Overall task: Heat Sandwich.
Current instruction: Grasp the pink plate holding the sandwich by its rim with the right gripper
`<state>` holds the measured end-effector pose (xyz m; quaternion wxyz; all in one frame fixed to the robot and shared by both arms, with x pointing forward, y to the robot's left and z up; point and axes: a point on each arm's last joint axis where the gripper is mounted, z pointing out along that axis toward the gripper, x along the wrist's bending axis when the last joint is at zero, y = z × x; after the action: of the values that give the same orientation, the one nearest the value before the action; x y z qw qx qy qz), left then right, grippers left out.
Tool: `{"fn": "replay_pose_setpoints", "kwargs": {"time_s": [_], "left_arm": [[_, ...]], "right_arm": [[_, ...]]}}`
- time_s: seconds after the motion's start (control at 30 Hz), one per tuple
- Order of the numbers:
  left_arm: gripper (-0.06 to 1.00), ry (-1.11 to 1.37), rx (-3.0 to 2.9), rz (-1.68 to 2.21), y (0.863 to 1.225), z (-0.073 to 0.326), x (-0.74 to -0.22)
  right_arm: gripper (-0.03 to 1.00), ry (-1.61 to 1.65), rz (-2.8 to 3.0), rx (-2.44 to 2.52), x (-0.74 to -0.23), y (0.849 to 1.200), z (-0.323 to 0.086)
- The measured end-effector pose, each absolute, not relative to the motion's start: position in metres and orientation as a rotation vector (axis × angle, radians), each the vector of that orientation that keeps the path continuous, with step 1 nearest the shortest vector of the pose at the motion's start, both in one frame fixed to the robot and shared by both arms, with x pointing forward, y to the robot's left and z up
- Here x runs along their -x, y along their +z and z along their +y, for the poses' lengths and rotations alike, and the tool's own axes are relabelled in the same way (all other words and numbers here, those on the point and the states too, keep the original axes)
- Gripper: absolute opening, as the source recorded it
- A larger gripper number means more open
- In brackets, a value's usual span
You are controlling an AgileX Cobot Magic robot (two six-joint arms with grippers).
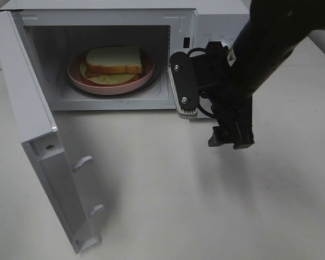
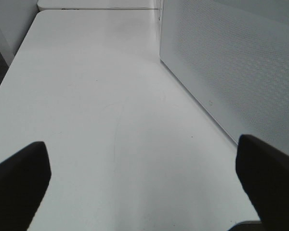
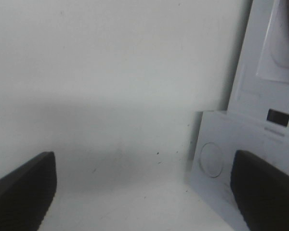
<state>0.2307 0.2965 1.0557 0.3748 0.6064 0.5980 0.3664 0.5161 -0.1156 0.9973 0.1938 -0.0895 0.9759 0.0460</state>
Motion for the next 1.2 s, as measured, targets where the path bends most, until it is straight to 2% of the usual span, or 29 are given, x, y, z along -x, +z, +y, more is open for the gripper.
{"fn": "replay_pose_setpoints", "kwargs": {"time_s": [0.33, 0.63, 1.2], "left_arm": [[0.99, 0.938, -1.552, 1.531, 1.056, 0.297, -0.231], [0.99, 0.938, -1.552, 1.531, 1.056, 0.297, -0.231], [0.99, 0.938, -1.552, 1.531, 1.056, 0.297, -0.231]], "right_arm": [[0.91, 0.156, 2.666, 0.347, -0.538, 1.003, -0.074], [0.89, 0.176, 2.638, 0.354, -0.558, 1.000, -0.057], [0.86, 0.226, 2.590, 0.351, -0.597, 0.976, -0.024]]}}
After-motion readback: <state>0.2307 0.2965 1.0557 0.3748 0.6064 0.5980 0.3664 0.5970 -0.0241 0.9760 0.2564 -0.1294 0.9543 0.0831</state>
